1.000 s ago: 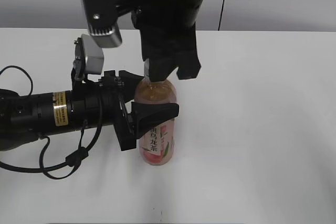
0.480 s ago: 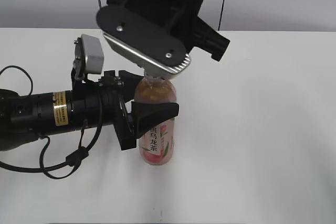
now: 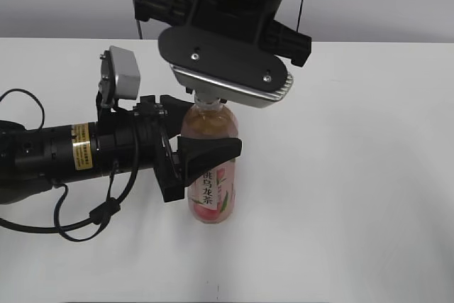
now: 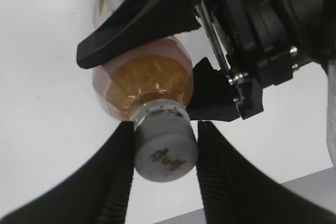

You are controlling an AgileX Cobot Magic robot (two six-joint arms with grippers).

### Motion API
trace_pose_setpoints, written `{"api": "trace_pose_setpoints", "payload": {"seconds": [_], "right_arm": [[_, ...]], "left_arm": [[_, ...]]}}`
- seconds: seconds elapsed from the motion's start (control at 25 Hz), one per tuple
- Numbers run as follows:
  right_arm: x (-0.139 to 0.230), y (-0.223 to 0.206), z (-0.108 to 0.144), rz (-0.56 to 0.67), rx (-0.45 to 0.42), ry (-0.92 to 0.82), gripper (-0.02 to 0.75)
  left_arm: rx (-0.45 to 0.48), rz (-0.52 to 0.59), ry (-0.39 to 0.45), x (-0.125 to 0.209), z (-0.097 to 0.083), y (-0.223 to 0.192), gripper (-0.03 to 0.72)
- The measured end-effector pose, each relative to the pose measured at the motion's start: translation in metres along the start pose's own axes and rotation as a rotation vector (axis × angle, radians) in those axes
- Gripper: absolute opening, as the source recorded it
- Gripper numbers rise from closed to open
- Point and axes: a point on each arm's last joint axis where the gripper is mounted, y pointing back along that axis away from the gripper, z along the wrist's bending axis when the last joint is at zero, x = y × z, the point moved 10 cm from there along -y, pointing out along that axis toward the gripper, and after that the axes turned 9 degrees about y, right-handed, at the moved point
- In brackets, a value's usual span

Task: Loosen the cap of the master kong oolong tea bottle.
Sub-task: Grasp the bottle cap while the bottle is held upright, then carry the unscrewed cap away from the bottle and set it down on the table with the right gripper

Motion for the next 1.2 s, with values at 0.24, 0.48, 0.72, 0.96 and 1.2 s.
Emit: {"api": "trace_pose_setpoints", "payload": {"seconds": [0.24,0.48,0.72,0.96,1.2], "right_arm": [[0.002,0.005,0.000,0.021,0.001,0.055,0.274],[0.008,0.010,0.007,0.057,-0.029,0.090,0.273],[0.013,0.040,0.010,0.118,0.014,-0.166,0.273],[0.049,0.055,0.059,0.179,0.036,-0.820,0.273],[0.088,0.062,0.143,0.202,0.074,-1.558,0.273]], "left_arm": [[-0.001,0.000,0.001,0.000,0.000,0.000,0.463],[-0.001,0.000,0.001,0.000,0.000,0.000,0.463],[0.000,-0.001,0.001,0.000,0.000,0.000,0.463],[0.000,-0.001,0.001,0.000,0.000,0.000,0.463],[0.000,-0.001,0.001,0.000,0.000,0.000,0.463]]}}
